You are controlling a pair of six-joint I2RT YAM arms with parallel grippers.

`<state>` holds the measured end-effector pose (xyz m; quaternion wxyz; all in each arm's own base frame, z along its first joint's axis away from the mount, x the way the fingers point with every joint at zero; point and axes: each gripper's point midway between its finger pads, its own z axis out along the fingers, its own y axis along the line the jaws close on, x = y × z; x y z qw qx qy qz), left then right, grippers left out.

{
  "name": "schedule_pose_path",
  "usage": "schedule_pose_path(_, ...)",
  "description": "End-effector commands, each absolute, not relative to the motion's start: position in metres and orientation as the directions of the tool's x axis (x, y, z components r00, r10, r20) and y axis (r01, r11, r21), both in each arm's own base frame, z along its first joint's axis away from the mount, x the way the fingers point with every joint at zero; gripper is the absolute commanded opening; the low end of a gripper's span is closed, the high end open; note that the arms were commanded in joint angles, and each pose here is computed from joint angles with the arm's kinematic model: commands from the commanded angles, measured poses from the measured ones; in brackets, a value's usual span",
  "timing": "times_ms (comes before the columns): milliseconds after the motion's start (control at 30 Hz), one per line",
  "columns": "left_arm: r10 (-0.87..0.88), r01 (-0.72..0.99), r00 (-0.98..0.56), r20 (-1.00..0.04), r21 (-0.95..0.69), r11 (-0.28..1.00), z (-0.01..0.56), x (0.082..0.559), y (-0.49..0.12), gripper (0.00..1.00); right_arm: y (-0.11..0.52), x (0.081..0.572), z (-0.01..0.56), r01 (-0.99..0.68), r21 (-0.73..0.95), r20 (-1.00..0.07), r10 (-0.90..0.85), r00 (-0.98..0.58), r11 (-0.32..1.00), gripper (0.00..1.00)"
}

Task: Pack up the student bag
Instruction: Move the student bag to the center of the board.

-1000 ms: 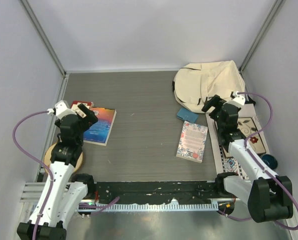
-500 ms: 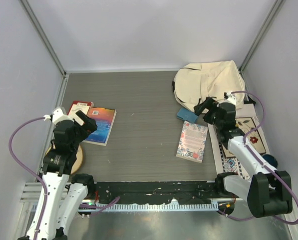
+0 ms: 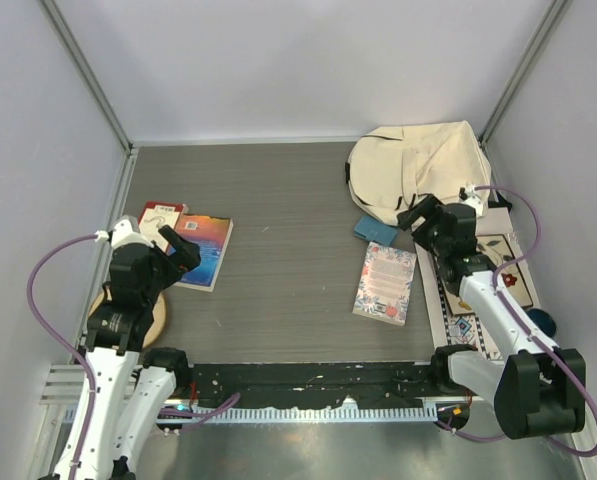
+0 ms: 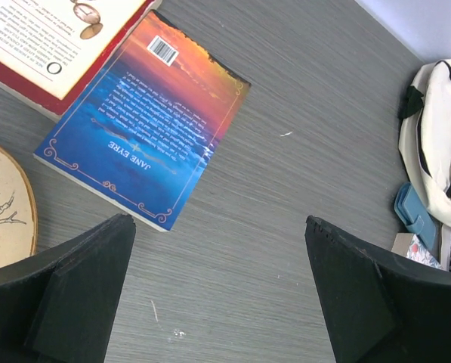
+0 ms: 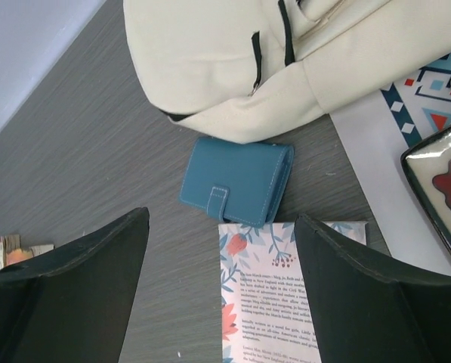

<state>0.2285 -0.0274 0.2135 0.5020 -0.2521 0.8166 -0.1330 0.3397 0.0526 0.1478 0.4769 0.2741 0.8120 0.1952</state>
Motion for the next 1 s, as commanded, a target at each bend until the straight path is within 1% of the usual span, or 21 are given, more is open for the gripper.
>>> schedule_pose_path(0,-0.531,-0.231,-0.392,-0.751,-0.479,0.847,0.216,0.235,-0.036,1.0,0.033,0.363,0.175,0.349,0.603,-0.664,0.694,-0.278,0.717,0.82)
schedule_pose_path(33,-0.528,-0.218,-0.402,-0.748,-0.482,0.849,0.217,0.235,-0.039,1.0,0.029,0.368,0.178,0.368,0.606,-0.661,0.704,-0.259,0.705,0.82)
schedule_pose_path(67,-0.524,-0.216,-0.408,-0.748,-0.479,0.851,0.217,0.235,-0.04,1.0,0.025,0.373,0.166,0.41,0.59,-0.654,0.71,-0.262,0.695,0.82)
schedule_pose_path(133,-0.513,-0.21,-0.43,-0.743,-0.471,0.857,0.214,0.235,-0.042,1.0,0.019,0.381,0.163,0.456,0.6,-0.63,0.74,-0.237,0.657,0.83)
schedule_pose_path(267,-0.514,-0.208,-0.455,-0.727,-0.475,0.855,0.205,0.23,-0.045,1.0,0.005,0.394,0.128,0.561,0.564,-0.594,0.769,-0.235,0.606,0.85)
schedule_pose_path(367,-0.534,-0.204,-0.438,-0.723,-0.499,0.842,0.204,0.227,-0.046,0.99,-0.001,0.403,0.119,0.59,0.558,-0.575,0.785,-0.23,0.583,0.86)
schedule_pose_path(400,-0.538,-0.202,-0.433,-0.723,-0.504,0.84,0.204,0.227,-0.046,1.0,-0.012,0.405,0.107,0.622,0.541,-0.565,0.793,-0.23,0.566,0.86)
schedule_pose_path(467,-0.544,-0.197,-0.428,-0.722,-0.513,0.835,0.203,0.227,-0.047,1.0,-0.021,0.411,0.103,0.645,0.537,-0.558,0.802,-0.212,0.544,0.86)
schedule_pose_path(600,-0.543,-0.199,-0.438,-0.716,-0.512,0.836,0.199,0.228,-0.048,1.0,-0.026,0.429,0.095,0.636,0.567,-0.545,0.817,-0.188,0.524,0.86)
schedule_pose_path(767,-0.542,-0.194,-0.461,-0.702,-0.516,0.834,0.191,0.231,-0.053,1.0,-0.034,0.444,0.079,0.662,0.553,-0.529,0.827,-0.19,0.506,0.86)
schedule_pose_path(967,-0.545,-0.206,-0.473,-0.692,-0.515,0.832,0.183,0.232,-0.053,1.0,-0.038,0.462,0.08,0.652,0.584,-0.517,0.841,-0.16,0.483,0.86)
